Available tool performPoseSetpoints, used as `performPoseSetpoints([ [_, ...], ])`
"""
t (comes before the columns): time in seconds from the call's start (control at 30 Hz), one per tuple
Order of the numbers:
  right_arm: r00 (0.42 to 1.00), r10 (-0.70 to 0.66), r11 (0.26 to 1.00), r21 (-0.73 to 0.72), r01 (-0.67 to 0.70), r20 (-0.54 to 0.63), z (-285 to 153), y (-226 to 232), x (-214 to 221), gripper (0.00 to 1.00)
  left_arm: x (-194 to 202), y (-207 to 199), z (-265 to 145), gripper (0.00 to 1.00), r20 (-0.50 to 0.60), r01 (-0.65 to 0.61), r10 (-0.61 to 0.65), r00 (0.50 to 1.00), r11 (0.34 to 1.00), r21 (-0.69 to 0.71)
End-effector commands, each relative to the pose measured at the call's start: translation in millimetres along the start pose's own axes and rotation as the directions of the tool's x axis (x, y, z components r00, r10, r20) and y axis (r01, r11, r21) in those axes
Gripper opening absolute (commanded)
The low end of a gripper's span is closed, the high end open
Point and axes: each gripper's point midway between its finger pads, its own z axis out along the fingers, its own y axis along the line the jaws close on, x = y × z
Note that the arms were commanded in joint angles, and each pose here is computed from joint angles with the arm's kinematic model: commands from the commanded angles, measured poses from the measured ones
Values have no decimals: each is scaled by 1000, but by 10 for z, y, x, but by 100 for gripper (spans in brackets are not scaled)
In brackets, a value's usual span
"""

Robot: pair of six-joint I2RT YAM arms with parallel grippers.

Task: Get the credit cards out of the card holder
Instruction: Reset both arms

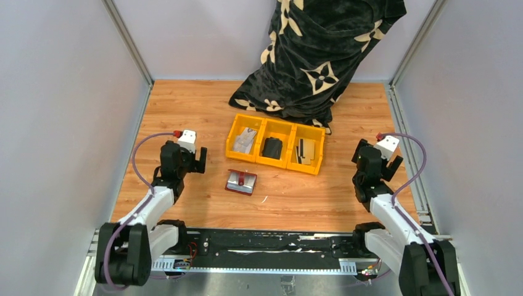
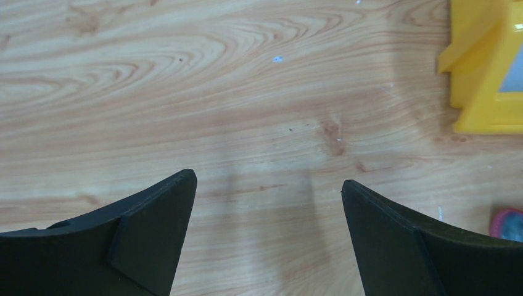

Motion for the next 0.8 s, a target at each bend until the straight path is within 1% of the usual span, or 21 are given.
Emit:
performPoseSetpoints([
  [0.0,998,51,997,57,-53,29,154,-110,68,99,-169,163,194,100,101,71,-62,993,993,-91],
  [0.1,998,54,997,47,-56,41,236,-61,119,99,-227,246,238,100,142,105,-85,986,985,-135],
  [0.13,997,54,997,47,-56,48,273,-47,151,99,-306,286,233,100,192,124,-93,977,980,-153],
  [0.2,998,30,998,56,-34,60,321,-45,180,99,-396,326,214,100,265,151,-103,959,974,-169],
  [0.3,996,35,998,50,-39,87,354,-33,221,99,-498,385,197,100,366,205,-125,922,960,-189],
  [0.37,996,24,999,37,-27,81,375,-2,280,99,-439,341,256,100,365,194,-120,923,966,-172],
  [0.4,994,26,999,27,-29,105,384,18,245,99,-390,357,279,100,377,206,-125,918,961,-183],
  [0.43,995,10,1000,13,-11,104,384,35,265,99,-308,361,288,100,379,210,-125,917,959,-192],
  [0.5,994,-2,1000,-28,5,108,377,97,255,99,-373,297,221,100,435,198,-113,894,968,-156],
  [0.63,989,-12,991,-130,31,146,306,216,249,99,-326,349,287,100,386,210,-126,914,960,-185],
  [0.7,988,-43,975,-208,74,150,300,362,267,99,-340,301,335,100,370,192,-122,921,968,-160],
  [0.73,984,-87,953,-273,128,155,299,488,310,99,-347,285,346,100,366,186,-120,923,971,-151],
  [0.77,980,-105,939,-308,154,170,318,575,353,99,-350,274,351,100,365,182,-118,924,972,-146],
])
